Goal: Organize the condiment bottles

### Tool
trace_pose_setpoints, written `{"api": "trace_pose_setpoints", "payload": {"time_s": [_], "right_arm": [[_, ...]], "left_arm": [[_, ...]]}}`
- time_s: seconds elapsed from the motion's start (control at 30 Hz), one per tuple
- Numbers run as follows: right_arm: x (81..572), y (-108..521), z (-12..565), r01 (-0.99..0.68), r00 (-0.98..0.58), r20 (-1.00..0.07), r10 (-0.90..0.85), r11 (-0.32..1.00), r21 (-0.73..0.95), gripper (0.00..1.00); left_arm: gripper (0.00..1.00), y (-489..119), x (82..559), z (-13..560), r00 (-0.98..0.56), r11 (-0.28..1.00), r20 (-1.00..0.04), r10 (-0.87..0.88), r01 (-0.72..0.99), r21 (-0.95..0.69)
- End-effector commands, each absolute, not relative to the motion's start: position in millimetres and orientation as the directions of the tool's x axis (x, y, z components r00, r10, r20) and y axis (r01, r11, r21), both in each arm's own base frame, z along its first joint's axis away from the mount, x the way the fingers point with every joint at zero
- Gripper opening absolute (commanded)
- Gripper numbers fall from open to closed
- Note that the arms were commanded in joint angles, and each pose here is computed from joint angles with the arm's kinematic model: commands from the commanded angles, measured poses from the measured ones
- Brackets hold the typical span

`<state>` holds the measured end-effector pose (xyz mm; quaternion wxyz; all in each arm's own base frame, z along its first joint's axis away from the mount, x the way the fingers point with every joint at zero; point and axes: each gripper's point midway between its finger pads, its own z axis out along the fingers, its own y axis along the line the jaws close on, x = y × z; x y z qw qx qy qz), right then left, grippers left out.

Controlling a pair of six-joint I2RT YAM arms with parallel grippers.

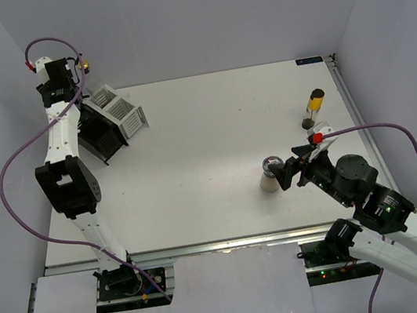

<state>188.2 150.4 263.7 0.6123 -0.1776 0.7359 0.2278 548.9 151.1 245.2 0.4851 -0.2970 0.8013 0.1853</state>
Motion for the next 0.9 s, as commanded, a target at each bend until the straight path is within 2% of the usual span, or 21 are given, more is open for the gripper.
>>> {"api": "trace_pose_setpoints", "payload": {"time_s": [0.0,0.37,0.6,0.67,0.87], "right_arm": [[188.6,148.4,276.0,-0.535,-0.15,-0.988,0.039,0.837,0.115,0.91],[188.4,147.4,275.9,-0.531,-0.15,-0.988,0.039,0.84,0.114,0.91],[187.8,146.7,276.8,-0.531,-0.145,-0.988,0.043,0.84,0.115,0.91],[187.6,146.9,276.1,-0.532,-0.146,-0.988,0.041,0.839,0.113,0.91],[187.5,146.0,276.6,-0.529,-0.145,-0.989,0.044,0.841,0.114,0.91]], "left_arm": [[0.0,157.2,547.7,259.0,-0.317,0.742,-0.907,-0.278,-0.67,0.007],[0.0,145.4,553.9,235.4,-0.332,0.774,-0.885,-0.327,-0.632,-0.049],[0.01,147.8,550.8,215.5,-0.367,0.762,-0.869,-0.333,-0.647,-0.019],[0.08,150.5,549.1,211.0,-0.375,0.756,-0.863,-0.338,-0.654,-0.012],[0.46,154.4,546.7,195.2,-0.379,0.749,-0.843,-0.381,-0.661,-0.041]]}}
